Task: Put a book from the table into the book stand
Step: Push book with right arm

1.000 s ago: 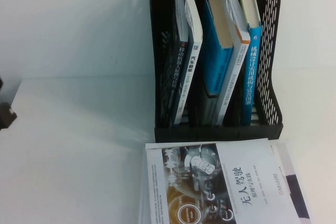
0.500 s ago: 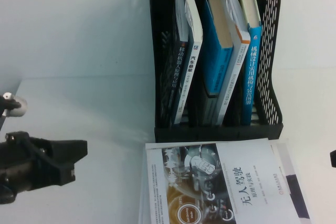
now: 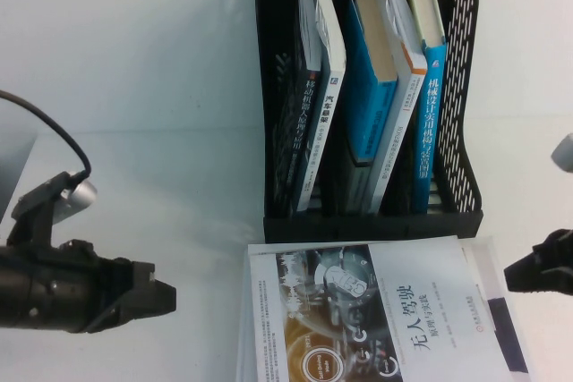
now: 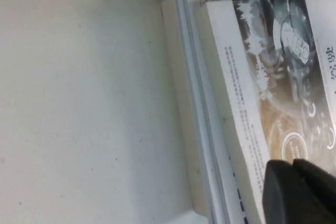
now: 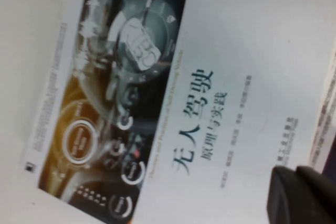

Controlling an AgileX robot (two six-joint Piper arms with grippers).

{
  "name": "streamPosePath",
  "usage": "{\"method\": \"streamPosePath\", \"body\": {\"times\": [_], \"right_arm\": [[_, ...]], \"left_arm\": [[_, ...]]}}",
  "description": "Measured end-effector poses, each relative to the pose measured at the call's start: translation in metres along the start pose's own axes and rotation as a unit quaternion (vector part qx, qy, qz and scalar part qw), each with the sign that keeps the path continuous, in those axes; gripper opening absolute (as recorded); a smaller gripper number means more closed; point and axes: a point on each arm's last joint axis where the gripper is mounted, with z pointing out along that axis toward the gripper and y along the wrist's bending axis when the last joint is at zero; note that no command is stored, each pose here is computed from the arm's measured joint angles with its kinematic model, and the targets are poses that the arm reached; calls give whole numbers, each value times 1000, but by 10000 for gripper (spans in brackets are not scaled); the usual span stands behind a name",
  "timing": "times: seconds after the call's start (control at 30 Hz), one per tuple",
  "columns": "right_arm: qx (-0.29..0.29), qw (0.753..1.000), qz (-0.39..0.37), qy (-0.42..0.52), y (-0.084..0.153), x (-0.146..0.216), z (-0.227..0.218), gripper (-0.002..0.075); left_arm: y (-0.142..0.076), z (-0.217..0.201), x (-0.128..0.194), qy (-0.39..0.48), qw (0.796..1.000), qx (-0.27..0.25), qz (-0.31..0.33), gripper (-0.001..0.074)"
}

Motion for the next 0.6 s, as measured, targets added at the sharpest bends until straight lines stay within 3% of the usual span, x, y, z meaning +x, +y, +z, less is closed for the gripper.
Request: {"method": "streamPosePath", "body": {"times": [0.27, 0.6], "right_arm": [[110, 992, -47, 46, 1, 2, 38, -3], [139, 986, -24, 88, -16, 6, 67, -3]], "left_arm": [[16, 24, -15, 59, 996, -8, -71, -4], [20, 32, -17, 66, 991, -3, -116, -4]]}}
